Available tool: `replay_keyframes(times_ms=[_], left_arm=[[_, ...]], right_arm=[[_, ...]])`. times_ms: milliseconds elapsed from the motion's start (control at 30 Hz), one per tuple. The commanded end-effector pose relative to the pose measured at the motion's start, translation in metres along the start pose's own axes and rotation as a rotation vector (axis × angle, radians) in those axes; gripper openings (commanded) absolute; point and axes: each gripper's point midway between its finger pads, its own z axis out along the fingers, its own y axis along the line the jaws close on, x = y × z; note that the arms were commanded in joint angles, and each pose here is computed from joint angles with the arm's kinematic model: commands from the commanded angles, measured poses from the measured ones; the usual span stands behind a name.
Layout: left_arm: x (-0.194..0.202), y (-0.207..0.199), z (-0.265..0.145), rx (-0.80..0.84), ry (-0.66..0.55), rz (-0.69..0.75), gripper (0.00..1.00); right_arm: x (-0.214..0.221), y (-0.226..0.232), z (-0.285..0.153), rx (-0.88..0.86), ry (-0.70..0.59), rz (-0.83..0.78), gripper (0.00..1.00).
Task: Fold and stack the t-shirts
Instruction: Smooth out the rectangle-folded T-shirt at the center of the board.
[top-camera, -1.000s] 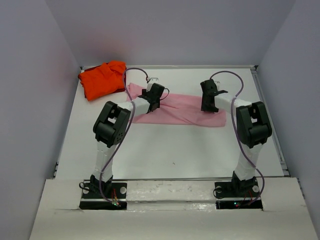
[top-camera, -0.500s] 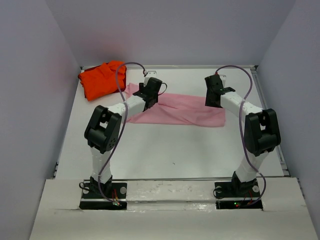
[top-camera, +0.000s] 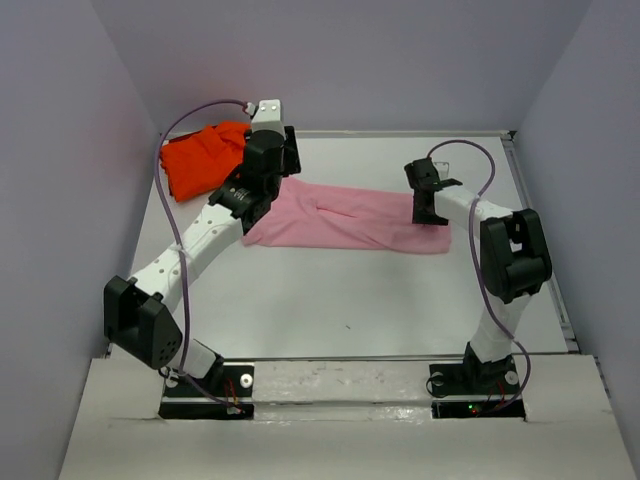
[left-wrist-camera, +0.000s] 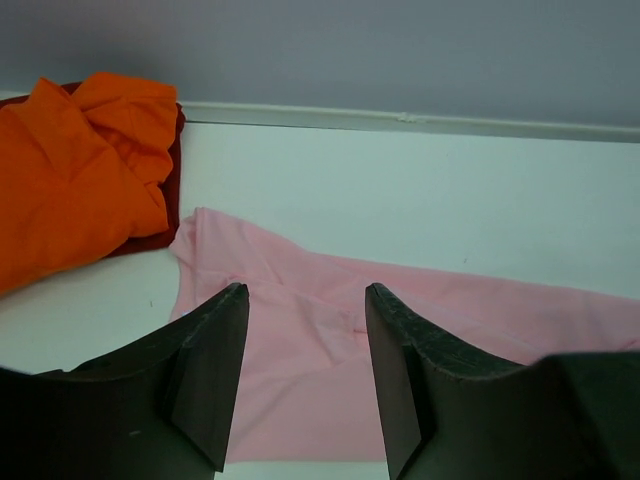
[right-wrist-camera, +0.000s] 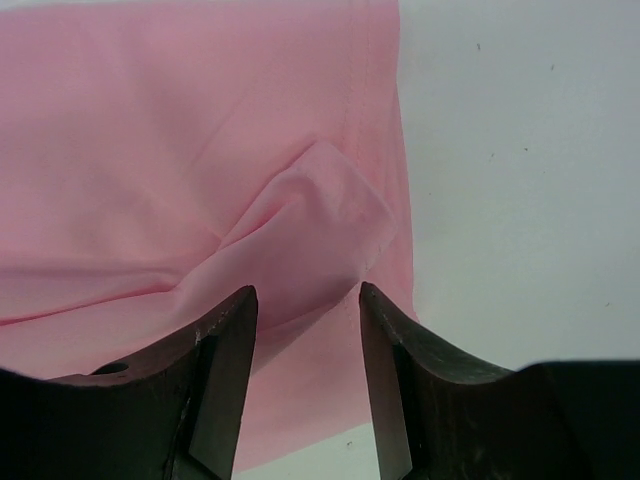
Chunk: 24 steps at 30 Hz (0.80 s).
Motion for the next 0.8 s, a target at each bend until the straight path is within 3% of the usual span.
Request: replay_keyframes(times_ms=[0,233,367,400,467,767], left_arm=[[0.002,-0.004,0.0,0.026,-0.005,0.019,0.6],[-0.008,-0.007,-0.01,0.059,-0.029,0.001,0.6],[-0.008,-0.006,-0.01,0.058,-0.03,0.001,0.61],[-0.007,-0.009,-0.011,0.069,-0.027,0.002,0.61],[-0.007,-0.009,-0.01,0.071,-0.026,0.0,0.61],[-0.006,-0.008,-0.011,0.069,-0.025,0.005,0.61]], right_arm=[[-0.002,-0.009,0.004,0.079,-0.003,-0.024,0.51],[0.004,-0.011,0.015,0.118,0.015,-0.035,0.47],[0.003,-0.009,0.016,0.113,0.015,-0.035,0.22],[0.002,-0.009,0.015,0.114,0.014,-0.036,0.09],[-0.002,-0.011,0.012,0.119,0.002,-0.034,0.0],[-0.026,-0.015,-0.001,0.123,-0.048,-0.027,0.0]])
